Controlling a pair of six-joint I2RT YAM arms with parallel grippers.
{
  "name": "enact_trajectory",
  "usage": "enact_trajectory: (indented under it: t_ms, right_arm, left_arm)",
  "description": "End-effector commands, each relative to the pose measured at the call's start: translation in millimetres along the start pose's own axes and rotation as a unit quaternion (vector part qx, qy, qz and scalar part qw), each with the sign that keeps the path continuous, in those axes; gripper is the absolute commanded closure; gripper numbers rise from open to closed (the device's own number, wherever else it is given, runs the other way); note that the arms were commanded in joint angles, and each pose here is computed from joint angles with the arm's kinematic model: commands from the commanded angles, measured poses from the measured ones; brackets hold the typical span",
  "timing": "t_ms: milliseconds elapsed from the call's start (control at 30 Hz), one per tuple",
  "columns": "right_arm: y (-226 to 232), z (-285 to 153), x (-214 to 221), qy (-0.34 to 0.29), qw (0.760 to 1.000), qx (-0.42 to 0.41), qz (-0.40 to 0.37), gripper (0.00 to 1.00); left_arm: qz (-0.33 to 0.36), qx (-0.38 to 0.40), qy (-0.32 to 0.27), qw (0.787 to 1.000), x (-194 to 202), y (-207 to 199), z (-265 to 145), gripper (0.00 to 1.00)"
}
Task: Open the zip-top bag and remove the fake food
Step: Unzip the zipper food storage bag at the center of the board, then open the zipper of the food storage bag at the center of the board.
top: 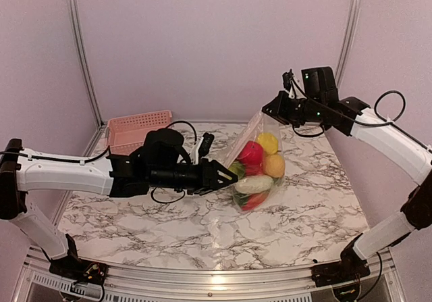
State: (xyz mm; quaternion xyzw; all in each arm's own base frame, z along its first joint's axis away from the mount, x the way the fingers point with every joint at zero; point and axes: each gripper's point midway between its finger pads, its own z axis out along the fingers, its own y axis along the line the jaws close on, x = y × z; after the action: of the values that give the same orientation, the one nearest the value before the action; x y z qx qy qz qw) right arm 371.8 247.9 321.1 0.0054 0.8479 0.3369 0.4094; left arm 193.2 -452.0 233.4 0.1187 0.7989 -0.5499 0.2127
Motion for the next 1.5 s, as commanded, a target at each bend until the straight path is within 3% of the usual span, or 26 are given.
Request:
enact_trajectory:
  t_ms: [0, 267, 600, 933, 1133, 1467]
  right_arm:
    - [38, -14, -14, -0.026, 0.998, -0.049, -0.019, 1.0]
    - [54, -10, 2, -0.009, 0.997, -0.078, -0.005, 1.0]
    - [67, -7, 13, -0.001, 0.995, -0.099, 0.014, 1.0]
    - [79, 1, 28, 0.012, 0.994, -0.109, 0.019, 1.0]
    - [83, 1, 29, 0.014, 0.993, -0.112, 0.019, 1.0]
    - [84, 2, 31, 0.016, 0.993, -0.115, 0.017, 1.0]
  left_arm:
    - [0.066, -0.064, -0.028, 0.995, -18, -6, -42, 0.57]
    - [0.181, -0.19, -0.082, 0.961, -64, -16, -96, 0.45]
    - [0.263, -0.281, -0.054, 0.921, -86, 0, -75, 0.45]
    - [0.278, -0.283, -0.033, 0.917, -86, 5, -50, 0.46]
    - [0.283, -0.302, -0.03, 0.91, -88, 15, -43, 0.55]
    - [0.282, -0.302, -0.029, 0.91, -91, 15, -33, 0.59]
